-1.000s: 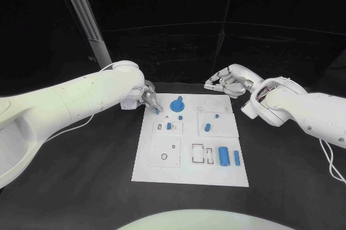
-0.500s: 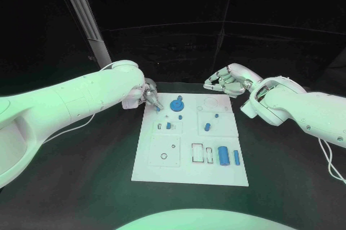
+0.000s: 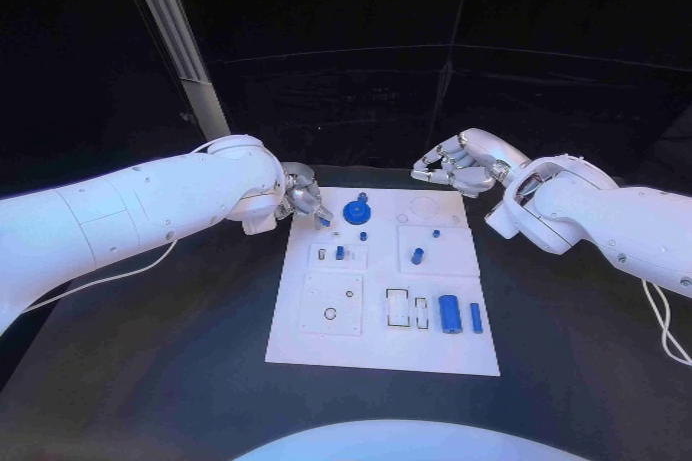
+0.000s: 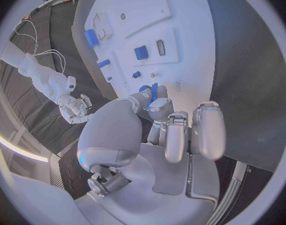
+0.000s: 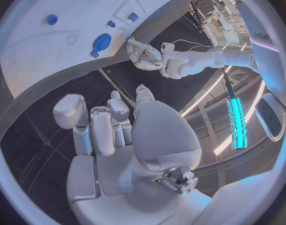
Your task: Assemble the parts on the task board
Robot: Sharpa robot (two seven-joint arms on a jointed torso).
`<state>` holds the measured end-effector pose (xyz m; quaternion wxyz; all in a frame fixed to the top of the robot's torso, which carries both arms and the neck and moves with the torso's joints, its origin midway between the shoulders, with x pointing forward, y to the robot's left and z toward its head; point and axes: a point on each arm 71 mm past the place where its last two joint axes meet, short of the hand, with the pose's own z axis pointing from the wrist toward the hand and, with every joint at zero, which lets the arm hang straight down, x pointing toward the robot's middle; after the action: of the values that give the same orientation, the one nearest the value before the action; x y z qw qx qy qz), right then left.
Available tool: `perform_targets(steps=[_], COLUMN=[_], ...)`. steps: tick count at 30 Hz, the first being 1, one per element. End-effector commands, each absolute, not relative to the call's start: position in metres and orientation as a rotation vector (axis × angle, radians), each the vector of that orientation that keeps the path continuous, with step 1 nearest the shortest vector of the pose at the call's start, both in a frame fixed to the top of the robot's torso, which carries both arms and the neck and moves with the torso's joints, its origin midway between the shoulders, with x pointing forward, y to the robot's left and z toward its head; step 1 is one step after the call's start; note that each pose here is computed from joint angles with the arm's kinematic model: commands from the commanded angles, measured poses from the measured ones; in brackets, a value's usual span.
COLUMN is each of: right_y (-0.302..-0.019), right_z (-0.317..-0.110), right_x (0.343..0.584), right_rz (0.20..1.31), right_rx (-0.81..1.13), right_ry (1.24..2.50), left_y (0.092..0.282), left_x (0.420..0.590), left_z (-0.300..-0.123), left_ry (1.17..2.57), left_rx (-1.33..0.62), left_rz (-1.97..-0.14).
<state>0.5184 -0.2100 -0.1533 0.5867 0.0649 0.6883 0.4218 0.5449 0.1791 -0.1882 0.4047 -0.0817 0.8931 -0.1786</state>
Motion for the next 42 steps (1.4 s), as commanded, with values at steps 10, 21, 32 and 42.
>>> perform_targets(steps=[10,21,32,42], right_y=[-0.211,-0.211,-0.210,-0.210], right_z=[-0.153,-0.153,-0.153,-0.153], right_x=[0.519,0.520,0.520,0.519], right_rz=[0.990,0.991,0.992,0.995], right_rx=[0.148,0.147,0.146,0.144], right_ry=[1.605,1.605,1.605,1.604], left_y=[0.186,0.190,0.187,0.182], left_x=[0.506,0.488,0.488,0.492], left_z=[-0.194,-0.206,-0.211,-0.216], left_ry=[2.158,2.168,2.202,2.242], left_rx=[-0.274,-0.183,-0.148,-0.132], left_rz=[-0.546,-0.504,-0.458,-0.416])
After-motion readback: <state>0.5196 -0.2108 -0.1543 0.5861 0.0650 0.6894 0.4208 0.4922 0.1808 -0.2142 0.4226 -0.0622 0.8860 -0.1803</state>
